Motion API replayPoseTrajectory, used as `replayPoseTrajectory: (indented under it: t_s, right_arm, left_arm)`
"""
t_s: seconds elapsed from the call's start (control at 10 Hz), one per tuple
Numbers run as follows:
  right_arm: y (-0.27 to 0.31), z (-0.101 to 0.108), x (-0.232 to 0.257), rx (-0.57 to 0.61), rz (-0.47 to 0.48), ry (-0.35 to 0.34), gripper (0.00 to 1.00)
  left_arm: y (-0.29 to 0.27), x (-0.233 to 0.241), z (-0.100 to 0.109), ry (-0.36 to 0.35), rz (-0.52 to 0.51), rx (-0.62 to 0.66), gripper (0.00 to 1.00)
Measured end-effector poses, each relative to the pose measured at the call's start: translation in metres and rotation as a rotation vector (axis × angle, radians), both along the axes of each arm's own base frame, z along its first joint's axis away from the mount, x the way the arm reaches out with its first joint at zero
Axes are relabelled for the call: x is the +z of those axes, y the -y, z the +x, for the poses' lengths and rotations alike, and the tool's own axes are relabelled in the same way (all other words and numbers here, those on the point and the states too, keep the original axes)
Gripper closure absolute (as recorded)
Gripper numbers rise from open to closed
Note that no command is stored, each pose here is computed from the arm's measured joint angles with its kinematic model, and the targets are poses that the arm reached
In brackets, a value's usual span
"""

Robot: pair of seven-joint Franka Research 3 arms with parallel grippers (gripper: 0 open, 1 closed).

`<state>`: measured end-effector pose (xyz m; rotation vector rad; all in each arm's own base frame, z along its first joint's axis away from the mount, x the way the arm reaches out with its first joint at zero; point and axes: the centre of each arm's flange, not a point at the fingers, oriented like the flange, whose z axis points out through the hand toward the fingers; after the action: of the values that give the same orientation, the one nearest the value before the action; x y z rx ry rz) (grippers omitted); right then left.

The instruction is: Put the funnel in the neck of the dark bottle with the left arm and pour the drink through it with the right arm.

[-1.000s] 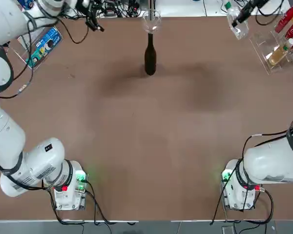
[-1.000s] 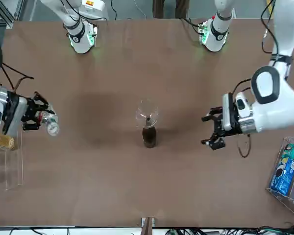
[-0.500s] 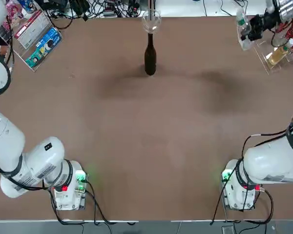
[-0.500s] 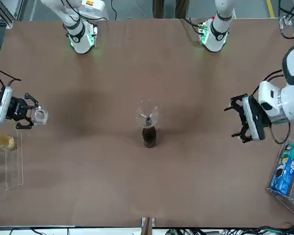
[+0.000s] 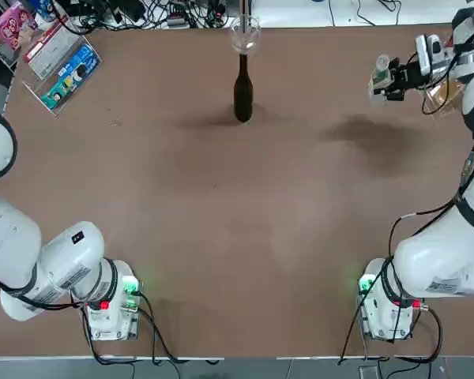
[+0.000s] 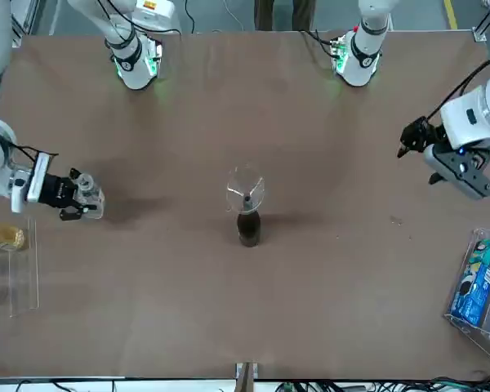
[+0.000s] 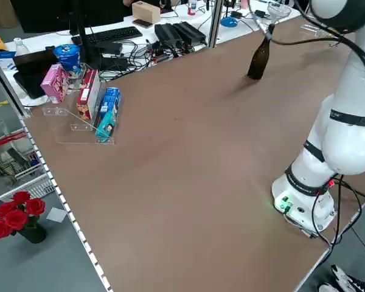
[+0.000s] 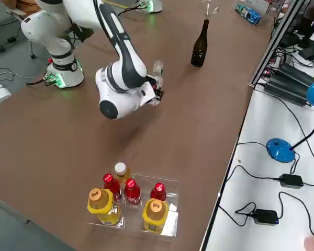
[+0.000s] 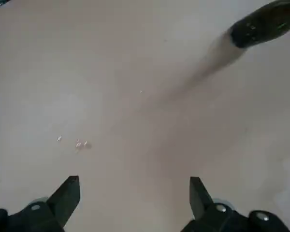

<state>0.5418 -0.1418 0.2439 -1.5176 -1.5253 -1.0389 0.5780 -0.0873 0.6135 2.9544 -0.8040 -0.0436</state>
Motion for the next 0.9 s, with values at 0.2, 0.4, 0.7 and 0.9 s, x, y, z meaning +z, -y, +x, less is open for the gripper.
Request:
replayPoseTrajectory:
  t_s: [0.2, 0.4, 0.7, 0.9]
  right_arm:
    - [-0.013, -0.019, -0.046, 0.040, 0.118, 0.030, 0.61]
    - [-0.023, -0.039, -0.100, 0.021, 0.215, -0.048, 0.61]
    - [-0.028, -0.069, -0.134, -0.017, 0.266, -0.134, 0.61]
    - [-0.029, -0.076, -0.138, -0.039, 0.280, -0.148, 0.61]
  left_arm:
    - [-0.016, 0.008, -0.004, 0.000, 0.030, 0.158, 0.00]
    - [-0.042, 0.015, -0.005, 0.006, 0.039, 0.318, 0.00]
    - [-0.076, 0.029, -0.014, 0.023, 0.023, 0.427, 0.00]
    - [-0.083, 0.041, -0.043, 0.065, 0.035, 0.459, 0.00]
